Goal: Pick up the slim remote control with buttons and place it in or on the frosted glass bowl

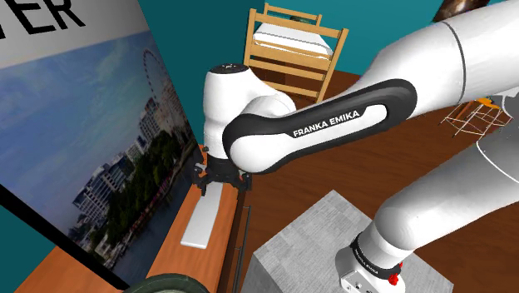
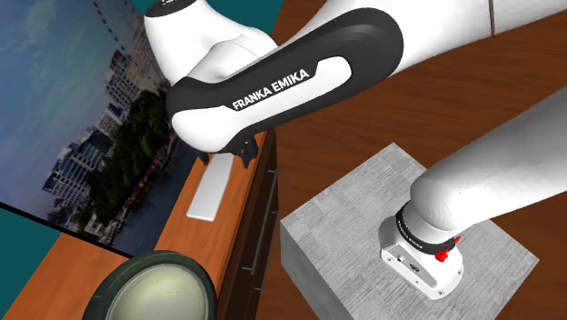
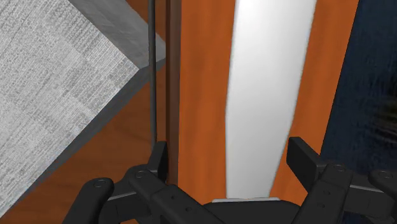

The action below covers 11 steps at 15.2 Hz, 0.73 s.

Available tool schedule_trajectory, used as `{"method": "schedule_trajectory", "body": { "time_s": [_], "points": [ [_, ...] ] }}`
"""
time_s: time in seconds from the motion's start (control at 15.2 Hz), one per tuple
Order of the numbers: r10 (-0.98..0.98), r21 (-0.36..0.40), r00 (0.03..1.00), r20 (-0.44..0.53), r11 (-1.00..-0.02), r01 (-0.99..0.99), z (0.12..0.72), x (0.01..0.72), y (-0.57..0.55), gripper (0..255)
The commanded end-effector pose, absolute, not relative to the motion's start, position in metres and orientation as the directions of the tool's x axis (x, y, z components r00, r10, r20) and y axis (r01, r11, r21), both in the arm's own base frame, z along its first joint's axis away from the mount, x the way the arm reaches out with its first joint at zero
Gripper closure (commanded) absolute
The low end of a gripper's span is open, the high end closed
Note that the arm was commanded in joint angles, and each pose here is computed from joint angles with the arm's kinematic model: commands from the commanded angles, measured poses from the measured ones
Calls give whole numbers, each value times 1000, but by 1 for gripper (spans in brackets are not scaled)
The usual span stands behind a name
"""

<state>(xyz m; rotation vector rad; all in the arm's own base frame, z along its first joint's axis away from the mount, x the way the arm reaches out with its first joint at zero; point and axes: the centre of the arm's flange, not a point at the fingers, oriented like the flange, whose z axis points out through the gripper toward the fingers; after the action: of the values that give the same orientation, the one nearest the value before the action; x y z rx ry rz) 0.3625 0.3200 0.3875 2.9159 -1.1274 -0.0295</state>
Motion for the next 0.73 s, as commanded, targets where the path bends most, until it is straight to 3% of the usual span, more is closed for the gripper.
{"method": "schedule_trajectory", "body": {
  "time_s": [0.0, 0.66],
  "points": [
    [-708, 12, 706, -10, -706, -708, 375, 373, 338, 0],
    [-727, 8, 686, -8, -686, -727, 327, 381, 350, 0]
  ]
}}
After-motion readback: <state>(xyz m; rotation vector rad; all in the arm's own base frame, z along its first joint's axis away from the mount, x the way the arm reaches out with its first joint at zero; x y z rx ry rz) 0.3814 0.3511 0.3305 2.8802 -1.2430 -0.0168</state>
